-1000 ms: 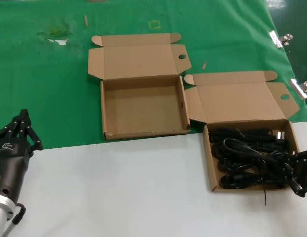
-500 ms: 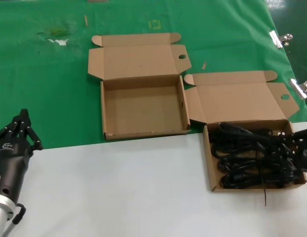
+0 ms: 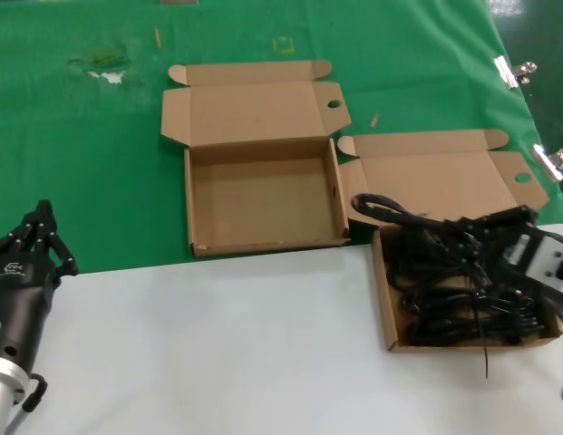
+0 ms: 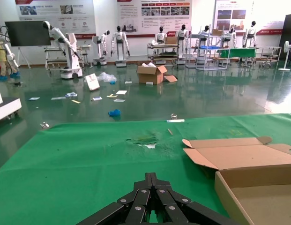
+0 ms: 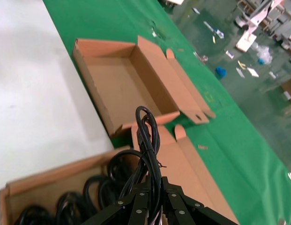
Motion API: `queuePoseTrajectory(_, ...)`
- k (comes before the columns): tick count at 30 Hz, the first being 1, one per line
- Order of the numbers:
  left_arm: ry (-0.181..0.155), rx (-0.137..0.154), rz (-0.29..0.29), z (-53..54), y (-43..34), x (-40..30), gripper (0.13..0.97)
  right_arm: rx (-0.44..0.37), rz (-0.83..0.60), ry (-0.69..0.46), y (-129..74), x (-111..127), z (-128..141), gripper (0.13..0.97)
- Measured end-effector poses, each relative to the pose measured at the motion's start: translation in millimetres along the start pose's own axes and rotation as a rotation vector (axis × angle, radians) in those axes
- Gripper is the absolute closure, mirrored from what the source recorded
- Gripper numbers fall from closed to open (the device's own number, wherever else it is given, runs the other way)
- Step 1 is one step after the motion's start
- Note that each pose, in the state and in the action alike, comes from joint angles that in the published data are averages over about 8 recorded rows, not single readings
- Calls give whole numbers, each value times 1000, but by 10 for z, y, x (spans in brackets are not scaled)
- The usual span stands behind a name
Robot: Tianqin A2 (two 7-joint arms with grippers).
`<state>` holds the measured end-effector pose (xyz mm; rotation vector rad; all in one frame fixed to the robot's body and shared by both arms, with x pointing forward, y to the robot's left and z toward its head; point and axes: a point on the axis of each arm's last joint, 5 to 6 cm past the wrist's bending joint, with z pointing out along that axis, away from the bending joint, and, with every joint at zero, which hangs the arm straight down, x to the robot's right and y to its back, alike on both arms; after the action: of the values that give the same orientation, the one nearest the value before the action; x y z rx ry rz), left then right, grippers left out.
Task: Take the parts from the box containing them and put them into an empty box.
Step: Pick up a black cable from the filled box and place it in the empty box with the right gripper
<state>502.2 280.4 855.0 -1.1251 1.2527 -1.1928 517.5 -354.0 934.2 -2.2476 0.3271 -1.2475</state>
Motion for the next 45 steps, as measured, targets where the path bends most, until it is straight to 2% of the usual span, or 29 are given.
queuePoseTrajectory(6,0,0,0,0,0,0,957,25,-21,6,-132,-27,132,927)
queuePoseTrajectory(14,0,0,0,0,0,0,957,36,-31,17,-212,5,187,927)
queuePoseTrajectory(20,0,0,0,0,0,0,957,31,-53,28,-236,111,75,927)
queuePoseTrajectory(32,0,0,0,0,0,0,957,-16,-104,13,-139,271,-272,927)
queuePoseTrajectory(38,0,0,0,0,0,0,957,-2,-96,30,-170,302,-303,927)
queuePoseTrajectory(45,0,0,0,0,0,0,957,35,-74,52,-261,270,-210,927)
